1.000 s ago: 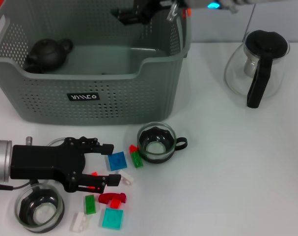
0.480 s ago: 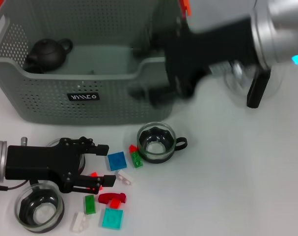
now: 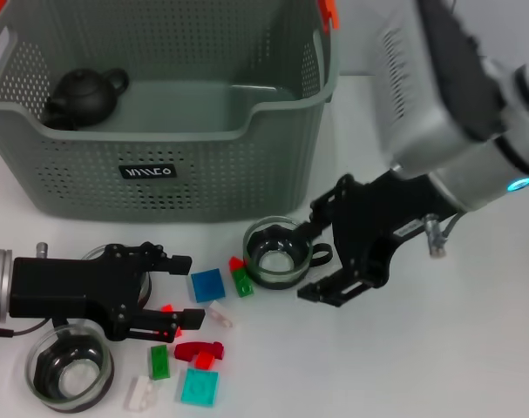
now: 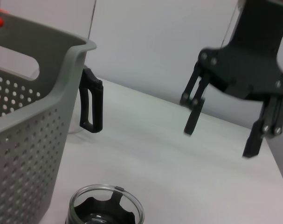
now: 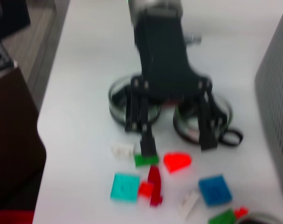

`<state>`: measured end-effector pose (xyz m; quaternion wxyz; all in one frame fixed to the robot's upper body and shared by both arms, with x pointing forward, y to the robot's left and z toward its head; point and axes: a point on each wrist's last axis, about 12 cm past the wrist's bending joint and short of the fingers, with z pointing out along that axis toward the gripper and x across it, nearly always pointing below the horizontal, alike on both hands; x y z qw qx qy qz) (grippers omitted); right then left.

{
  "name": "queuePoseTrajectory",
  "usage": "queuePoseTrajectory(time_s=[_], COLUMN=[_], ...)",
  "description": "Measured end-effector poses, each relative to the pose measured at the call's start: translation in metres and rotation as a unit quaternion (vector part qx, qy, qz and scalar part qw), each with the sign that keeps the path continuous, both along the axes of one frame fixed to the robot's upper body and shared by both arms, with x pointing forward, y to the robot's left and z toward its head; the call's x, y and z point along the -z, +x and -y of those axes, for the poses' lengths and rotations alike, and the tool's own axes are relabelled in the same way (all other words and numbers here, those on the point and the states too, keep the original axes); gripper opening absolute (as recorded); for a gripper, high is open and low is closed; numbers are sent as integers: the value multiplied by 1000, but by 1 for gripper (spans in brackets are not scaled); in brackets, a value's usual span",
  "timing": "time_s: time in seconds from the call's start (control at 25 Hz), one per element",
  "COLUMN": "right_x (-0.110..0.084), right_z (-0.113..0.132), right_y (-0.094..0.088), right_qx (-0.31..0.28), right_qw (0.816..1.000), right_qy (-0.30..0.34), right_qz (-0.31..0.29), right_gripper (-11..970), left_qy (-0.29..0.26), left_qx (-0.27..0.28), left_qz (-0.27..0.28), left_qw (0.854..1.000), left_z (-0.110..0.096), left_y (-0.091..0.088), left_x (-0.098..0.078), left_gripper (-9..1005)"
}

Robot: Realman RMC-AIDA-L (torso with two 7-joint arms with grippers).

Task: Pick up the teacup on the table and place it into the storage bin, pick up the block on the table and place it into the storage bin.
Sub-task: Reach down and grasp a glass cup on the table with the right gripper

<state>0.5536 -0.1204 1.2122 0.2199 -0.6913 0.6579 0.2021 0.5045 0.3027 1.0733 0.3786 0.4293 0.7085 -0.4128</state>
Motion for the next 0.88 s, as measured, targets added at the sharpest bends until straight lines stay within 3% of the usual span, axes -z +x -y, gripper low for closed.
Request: queuePoseTrajectory(time_s=[0.4, 0.88], right_x=[30, 58], right_z=[-32, -52], right_y=[17, 25], right_qx=[-9, -13], right_qw=[997, 993], right_qy=[-82, -106], right_qz=[2, 42], right_gripper=[714, 711], left_qy=[2, 2], left_qx=[-5, -5], left_qz=[-1, -1], left_qw=[1000, 1000], left_z=[0, 1], left_y=[1, 0], left_x=[2, 2], left_gripper=[824, 825])
